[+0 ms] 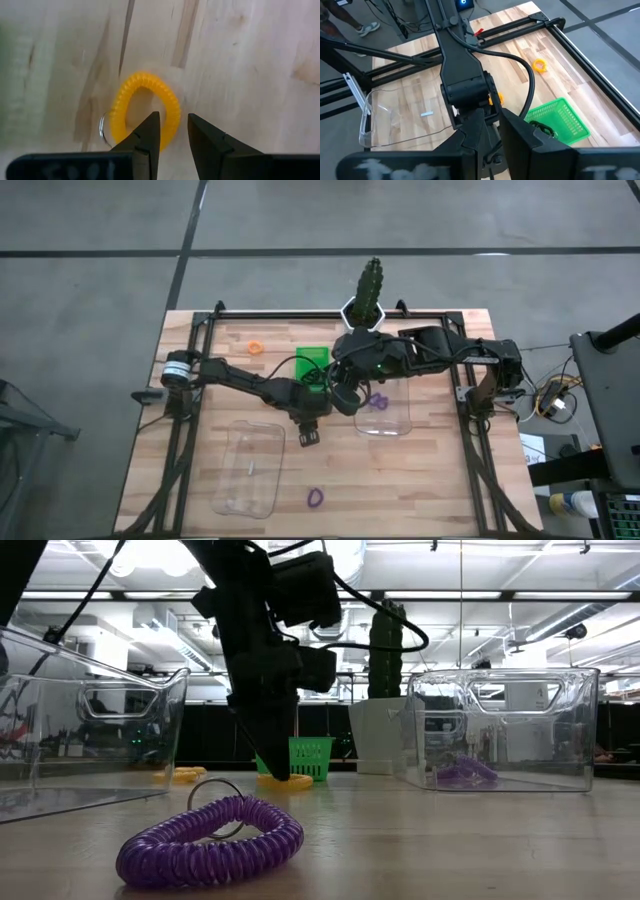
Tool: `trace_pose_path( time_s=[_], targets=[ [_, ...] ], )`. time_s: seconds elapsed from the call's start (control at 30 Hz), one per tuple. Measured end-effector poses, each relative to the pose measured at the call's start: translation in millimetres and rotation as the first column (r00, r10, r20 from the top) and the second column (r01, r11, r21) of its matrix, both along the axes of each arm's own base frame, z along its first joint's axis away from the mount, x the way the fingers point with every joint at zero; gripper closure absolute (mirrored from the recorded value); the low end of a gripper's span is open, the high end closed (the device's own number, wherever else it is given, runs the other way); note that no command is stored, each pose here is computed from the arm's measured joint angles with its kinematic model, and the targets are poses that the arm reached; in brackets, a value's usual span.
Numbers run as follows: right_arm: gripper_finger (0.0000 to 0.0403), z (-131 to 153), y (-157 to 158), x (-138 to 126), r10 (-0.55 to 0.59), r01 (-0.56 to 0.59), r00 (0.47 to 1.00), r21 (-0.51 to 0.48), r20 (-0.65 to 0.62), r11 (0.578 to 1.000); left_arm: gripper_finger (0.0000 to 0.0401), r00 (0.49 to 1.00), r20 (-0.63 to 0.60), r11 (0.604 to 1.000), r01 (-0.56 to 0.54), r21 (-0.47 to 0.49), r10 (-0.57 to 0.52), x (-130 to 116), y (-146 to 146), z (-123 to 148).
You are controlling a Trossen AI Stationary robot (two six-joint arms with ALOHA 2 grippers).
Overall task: Sort spring keychains
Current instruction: Put the yellow spring keychain into the bottom transparent bin
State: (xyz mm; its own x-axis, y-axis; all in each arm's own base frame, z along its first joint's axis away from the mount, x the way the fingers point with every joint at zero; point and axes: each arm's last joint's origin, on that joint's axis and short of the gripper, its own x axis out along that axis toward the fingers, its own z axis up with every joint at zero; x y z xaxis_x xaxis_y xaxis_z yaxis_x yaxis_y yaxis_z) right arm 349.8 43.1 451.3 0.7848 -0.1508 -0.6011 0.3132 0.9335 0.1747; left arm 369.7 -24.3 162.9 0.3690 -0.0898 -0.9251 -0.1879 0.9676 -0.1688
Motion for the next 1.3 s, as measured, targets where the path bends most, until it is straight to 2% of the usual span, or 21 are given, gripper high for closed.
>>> trace_pose_path(
  time_s=[0.2, 0.37, 0.43, 0.57, 0.73, 0.87, 1.1, 1.3],
  targets=[
    [0.0349, -1.4, 0.1, 0.5, 0.006, -0.006, 1.0, -0.009, -0.006, 1.0, 0.0309, 1.0, -0.025, 1.0, 0.007, 0.0, -0.007, 2.2, -0.2, -9.8],
    [0.0349, -1.5, 0.1, 0.7, 0.006, -0.006, 1.0, -0.009, -0.005, 1.0, 0.0312, 0.999, -0.041, 1.0, -0.028, -0.005, 0.028, 3.6, 0.0, -15.3],
    [0.0349, -1.4, 0.1, 0.7, 0.006, -0.006, 1.0, -0.009, -0.004, 1.0, 0.0328, 0.999, -0.044, 1.0, -0.029, -0.001, 0.029, 3.5, 0.1, -15.9],
    [0.0349, -1.6, 0.1, 0.8, 0.006, -0.006, 1.0, -0.009, -0.005, 1.0, 0.0385, 0.998, -0.048, 0.999, -0.038, -0.002, 0.037, 3.2, 0.3, -16.4],
    [0.0349, -1.6, 0.1, 0.8, 0.006, -0.006, 1.0, -0.009, -0.005, 1.0, 0.0394, 0.998, -0.042, 0.999, -0.045, -0.02, 0.044, 2.3, 0.4, -9.6],
    [0.0349, -0.5, 0.1, 0.6, 0.006, -0.006, 1.0, -0.008, 0.001, 1.0, 0.0398, 0.999, -0.012, 0.998, -0.04, -0.049, 0.039, -1.4, -1.0, 11.5],
    [0.0349, 6.7, -0.3, -2.2, 0.008, -0.008, 1.0, -0.006, 0.026, 1.0, 0.04, 0.979, 0.186, 0.994, -0.069, -0.09, 0.085, -7.4, 0.6, 80.4],
    [0.0349, 21.3, -1.7, -12.0, 0.008, -0.008, 0.997, -0.001, 0.076, 1.0, 0.04, 0.931, 0.347, 0.99, -0.071, -0.122, 0.109, -6.6, 2.8, 131.5]
  ],
)
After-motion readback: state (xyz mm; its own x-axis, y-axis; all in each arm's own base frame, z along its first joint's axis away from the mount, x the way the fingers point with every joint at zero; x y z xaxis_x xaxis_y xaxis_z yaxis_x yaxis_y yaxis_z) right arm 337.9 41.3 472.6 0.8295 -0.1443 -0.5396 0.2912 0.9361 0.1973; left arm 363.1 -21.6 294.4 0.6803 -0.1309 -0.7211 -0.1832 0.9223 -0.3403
